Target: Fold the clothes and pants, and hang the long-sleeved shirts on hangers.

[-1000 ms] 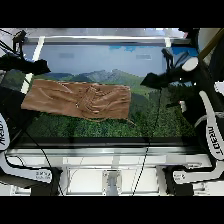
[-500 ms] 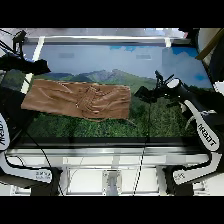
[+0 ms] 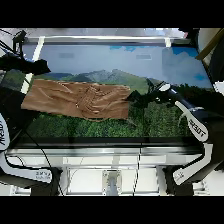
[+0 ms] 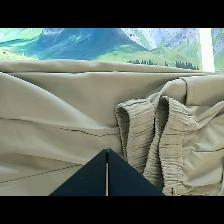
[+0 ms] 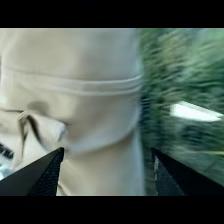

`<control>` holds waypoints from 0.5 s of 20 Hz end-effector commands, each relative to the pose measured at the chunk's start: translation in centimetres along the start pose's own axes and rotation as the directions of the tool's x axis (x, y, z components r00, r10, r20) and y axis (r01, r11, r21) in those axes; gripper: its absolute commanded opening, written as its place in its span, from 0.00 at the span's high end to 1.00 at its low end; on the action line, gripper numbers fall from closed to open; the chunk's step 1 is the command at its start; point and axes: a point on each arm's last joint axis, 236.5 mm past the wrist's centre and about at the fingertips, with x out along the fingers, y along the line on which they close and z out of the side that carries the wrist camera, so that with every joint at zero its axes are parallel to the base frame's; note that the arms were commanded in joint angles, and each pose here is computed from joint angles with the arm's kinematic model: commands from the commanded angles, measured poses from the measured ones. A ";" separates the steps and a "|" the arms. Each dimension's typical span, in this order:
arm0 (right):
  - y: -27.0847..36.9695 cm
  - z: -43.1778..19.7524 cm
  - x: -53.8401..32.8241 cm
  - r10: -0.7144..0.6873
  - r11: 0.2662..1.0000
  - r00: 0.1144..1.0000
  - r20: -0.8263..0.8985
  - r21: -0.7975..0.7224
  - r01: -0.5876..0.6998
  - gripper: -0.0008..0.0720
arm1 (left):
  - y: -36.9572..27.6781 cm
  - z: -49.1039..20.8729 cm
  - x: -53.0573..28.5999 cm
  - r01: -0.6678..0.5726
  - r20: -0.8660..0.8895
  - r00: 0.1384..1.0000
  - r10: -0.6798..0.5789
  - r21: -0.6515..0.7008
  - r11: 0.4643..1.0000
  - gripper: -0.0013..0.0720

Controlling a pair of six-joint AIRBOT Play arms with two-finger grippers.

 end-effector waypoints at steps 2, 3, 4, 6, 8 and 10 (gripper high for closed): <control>1.8 -1.3 3.0 0.096 0.995 0.995 -0.042 0.028 -0.095 0.16 | 0.0 0.0 0.0 -0.001 0.001 1.000 0.001 0.000 1.000 0.97; 2.3 -1.8 3.4 0.105 0.994 0.993 -0.052 0.013 -0.104 0.26 | 0.0 0.0 0.0 -0.001 0.001 1.000 0.001 0.000 1.000 0.97; 3.0 -2.1 3.7 0.114 0.993 0.992 -0.056 0.009 -0.114 0.49 | 0.0 0.0 0.0 -0.001 0.000 1.000 0.001 0.000 1.000 0.97; 5.1 -3.1 3.2 0.166 0.985 0.981 -0.105 -0.037 -0.171 0.93 | 0.0 -0.1 0.0 0.000 -0.002 1.000 0.000 0.000 1.000 0.97; 7.5 -4.1 0.9 0.208 0.965 0.962 -0.179 -0.120 -0.231 0.93 | -0.1 -0.3 0.0 0.004 -0.014 1.000 -0.004 0.000 1.000 0.97; 8.7 -4.5 -2.7 0.219 0.952 0.951 -0.220 -0.166 -0.258 0.93 | -0.7 -0.9 0.0 0.019 -0.040 0.999 -0.018 0.005 1.000 0.97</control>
